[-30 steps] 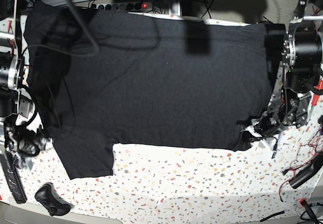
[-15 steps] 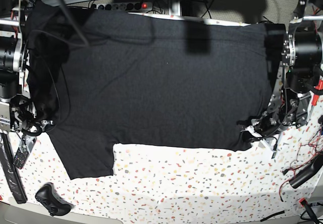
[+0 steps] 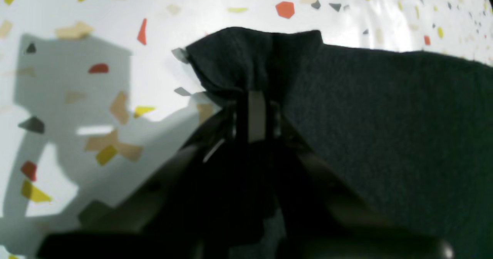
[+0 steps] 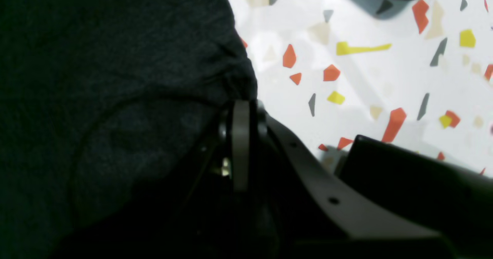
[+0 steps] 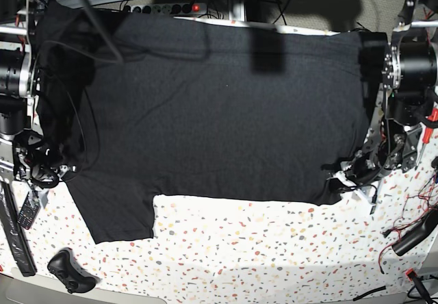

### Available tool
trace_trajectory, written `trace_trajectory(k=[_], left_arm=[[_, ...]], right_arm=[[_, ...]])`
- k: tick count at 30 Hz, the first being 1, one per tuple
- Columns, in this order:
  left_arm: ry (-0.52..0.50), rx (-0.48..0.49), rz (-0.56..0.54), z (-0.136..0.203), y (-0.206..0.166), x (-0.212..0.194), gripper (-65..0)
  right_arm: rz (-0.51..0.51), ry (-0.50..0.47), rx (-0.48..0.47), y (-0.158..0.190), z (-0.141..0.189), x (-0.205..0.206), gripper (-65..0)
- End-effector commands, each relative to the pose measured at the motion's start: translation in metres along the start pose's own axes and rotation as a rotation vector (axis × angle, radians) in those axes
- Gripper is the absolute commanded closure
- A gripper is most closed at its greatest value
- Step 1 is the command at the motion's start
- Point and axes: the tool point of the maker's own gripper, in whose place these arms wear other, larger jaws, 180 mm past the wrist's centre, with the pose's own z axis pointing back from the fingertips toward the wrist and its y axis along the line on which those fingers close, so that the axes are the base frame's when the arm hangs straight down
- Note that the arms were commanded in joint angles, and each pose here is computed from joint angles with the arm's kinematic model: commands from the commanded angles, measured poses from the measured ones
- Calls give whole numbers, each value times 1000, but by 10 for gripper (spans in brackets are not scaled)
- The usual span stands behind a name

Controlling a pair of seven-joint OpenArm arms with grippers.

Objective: Fold the T-shirt properly
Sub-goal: 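Lift the hem and fold it over toward the collar with both grippers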

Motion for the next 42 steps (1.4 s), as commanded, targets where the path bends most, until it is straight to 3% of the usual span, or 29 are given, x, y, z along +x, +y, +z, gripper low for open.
trace_trajectory(k=[1, 7, 11, 18, 22, 29, 38, 42], left_arm=[[31, 4, -19, 2, 1, 2, 0], [-39, -35, -70, 7, -15, 9, 0], [-95, -27, -129, 15, -25, 12, 0], [-309, 29, -55, 64, -15, 60, 0], [-360, 44, -71, 86, -13, 84, 0], [-397, 51, -104, 111, -18, 102, 0], [-385, 90, -179, 148, -7, 72, 0], [-406, 107, -144, 166, 1, 58, 0]], right_arm=[[29, -69, 11, -4, 13, 27, 0], [130, -148, -3, -4, 29, 38, 0], [115, -194, 26, -2, 36, 28, 0], [73, -314, 1, -17, 65, 24, 0], [78, -356, -23, -23, 83, 20, 0], [97, -445, -13, -16, 118, 11, 0], [116, -482, -31, -18, 148, -11, 0], [80, -491, 0, -17, 155, -25, 0]])
